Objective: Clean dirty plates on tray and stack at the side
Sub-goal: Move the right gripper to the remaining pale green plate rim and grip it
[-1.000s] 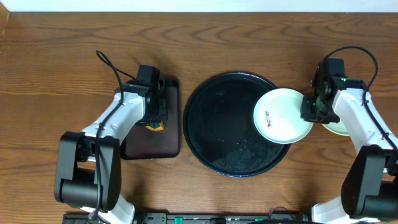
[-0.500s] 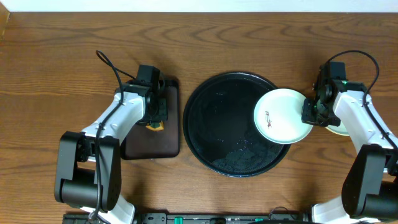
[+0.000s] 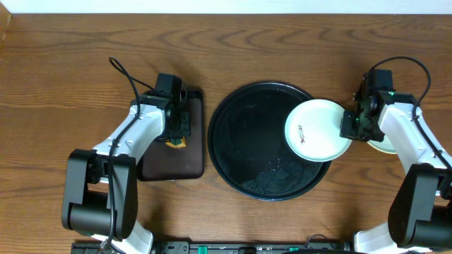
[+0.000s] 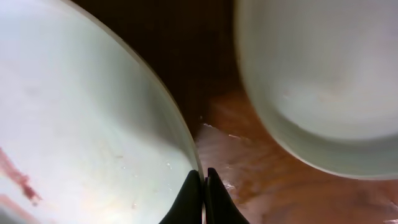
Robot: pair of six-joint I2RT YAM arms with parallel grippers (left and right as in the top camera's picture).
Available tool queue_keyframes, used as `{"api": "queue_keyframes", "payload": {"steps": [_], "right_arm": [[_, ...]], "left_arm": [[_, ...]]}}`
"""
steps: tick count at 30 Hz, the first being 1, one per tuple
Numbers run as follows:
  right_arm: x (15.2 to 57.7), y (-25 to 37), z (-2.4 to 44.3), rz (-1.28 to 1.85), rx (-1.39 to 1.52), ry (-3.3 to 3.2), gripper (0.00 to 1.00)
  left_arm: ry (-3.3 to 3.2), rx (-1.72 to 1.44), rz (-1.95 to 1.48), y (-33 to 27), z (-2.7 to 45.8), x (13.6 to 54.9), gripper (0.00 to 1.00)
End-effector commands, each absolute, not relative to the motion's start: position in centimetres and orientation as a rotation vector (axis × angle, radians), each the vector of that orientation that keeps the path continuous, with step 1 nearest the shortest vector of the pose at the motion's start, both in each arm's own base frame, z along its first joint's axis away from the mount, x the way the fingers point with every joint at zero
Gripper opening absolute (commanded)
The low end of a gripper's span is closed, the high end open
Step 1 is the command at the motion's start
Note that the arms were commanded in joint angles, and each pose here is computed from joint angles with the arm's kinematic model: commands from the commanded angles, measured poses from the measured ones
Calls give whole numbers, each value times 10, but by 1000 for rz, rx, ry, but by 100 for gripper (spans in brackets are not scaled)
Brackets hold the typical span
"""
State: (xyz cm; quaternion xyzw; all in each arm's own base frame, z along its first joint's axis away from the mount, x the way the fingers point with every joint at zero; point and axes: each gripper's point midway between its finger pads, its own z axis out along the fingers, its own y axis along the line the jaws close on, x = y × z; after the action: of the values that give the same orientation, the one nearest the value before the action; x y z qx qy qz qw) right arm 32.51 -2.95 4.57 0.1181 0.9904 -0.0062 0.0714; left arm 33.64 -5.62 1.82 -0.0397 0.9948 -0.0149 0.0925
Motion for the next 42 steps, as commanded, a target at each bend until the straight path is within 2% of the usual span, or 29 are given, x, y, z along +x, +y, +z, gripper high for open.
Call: {"api": "queue_keyframes", "payload": {"steps": [1,4,10,17,24,25,26,30,34,39,42], "right_arm": [[331,3,47,270,299,2962,1],[337,21,50,377,246,2936,1],[345,47,52,386,132,2908,1],[355,69,47,306,228,2856,1],[345,83,26,258,282,2842,1],[346,85,25,259,264,2835,12],[350,88,29,264,151,2826,35],[364,87,51,233,-116,2793,38],[379,85,64,214,-229,2733,35],[385,86,54,195,-321,2718,29],[391,87,39,185,-323,2726,31]], "left_arm": [[2962,-108,-21,-53,14,334,9],[2961,-108,-22,-53,15,335,8],[2959,-108,-22,-53,15,335,8],[2959,-108,-22,-53,15,335,8],[2959,-108,-22,-53,15,335,8],[2959,-108,-22,-53,15,335,8],[2959,-108,-22,-53,15,335,8],[2959,-108,-22,-53,15,335,8],[2952,-108,-24,-54,15,337,8],[2952,-108,-24,-54,15,337,8],[2952,-108,-24,-54,15,337,8]]}}
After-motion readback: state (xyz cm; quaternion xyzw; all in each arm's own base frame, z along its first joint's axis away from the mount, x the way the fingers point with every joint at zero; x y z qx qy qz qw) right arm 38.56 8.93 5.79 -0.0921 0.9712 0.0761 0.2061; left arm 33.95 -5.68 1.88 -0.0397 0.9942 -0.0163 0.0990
